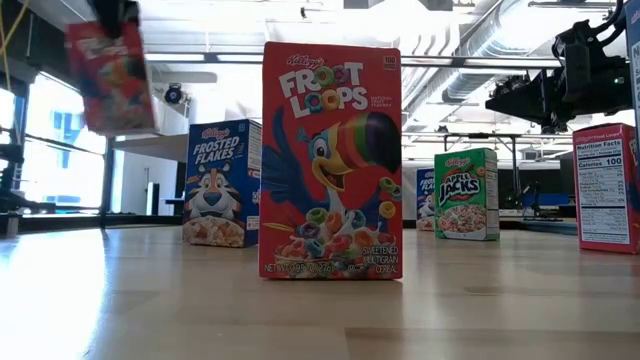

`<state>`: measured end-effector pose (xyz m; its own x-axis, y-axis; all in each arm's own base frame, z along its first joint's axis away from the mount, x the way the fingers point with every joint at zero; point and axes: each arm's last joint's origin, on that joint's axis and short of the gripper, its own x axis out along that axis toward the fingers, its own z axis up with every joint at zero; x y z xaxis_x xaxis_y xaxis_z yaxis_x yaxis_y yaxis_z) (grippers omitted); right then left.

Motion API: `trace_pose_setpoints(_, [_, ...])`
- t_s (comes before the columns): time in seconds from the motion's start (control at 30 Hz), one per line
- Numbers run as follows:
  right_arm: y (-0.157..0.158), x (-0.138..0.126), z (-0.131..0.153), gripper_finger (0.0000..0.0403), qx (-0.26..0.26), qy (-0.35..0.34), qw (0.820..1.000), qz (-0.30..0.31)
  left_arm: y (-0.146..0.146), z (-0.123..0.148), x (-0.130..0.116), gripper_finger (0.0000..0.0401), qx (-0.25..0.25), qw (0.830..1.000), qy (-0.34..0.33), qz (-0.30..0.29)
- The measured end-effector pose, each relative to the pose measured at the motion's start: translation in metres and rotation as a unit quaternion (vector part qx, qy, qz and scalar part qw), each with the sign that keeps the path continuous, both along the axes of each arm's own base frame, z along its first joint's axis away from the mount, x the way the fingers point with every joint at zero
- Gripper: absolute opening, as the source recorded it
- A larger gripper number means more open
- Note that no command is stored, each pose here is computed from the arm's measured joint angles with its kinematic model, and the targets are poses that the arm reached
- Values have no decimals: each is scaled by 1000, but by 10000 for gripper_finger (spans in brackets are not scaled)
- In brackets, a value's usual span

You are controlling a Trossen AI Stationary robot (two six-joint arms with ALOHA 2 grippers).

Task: Stack cereal on shelf
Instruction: Put the top left red cereal box on the shelf

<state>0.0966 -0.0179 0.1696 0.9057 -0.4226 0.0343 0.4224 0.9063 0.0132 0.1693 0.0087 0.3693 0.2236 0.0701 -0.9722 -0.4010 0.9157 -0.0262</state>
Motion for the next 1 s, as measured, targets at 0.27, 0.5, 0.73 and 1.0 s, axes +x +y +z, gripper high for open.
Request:
trace_pose_setpoints(0.27, [0,0,0,0,0,0,1000,0,58,49,27,94,102,992,-36,-63])
trace_pose_setpoints(0.5, [0,0,0,0,0,0,1000,0,117,63,68,94,166,974,-3,-156])
trace_pose_setpoints(0.73, [0,0,0,0,0,0,1000,0,150,53,97,94,204,948,45,-239])
trace_pose_setpoints(1.0, [0,0,0,0,0,0,1000,0,160,42,103,93,192,941,76,-269])
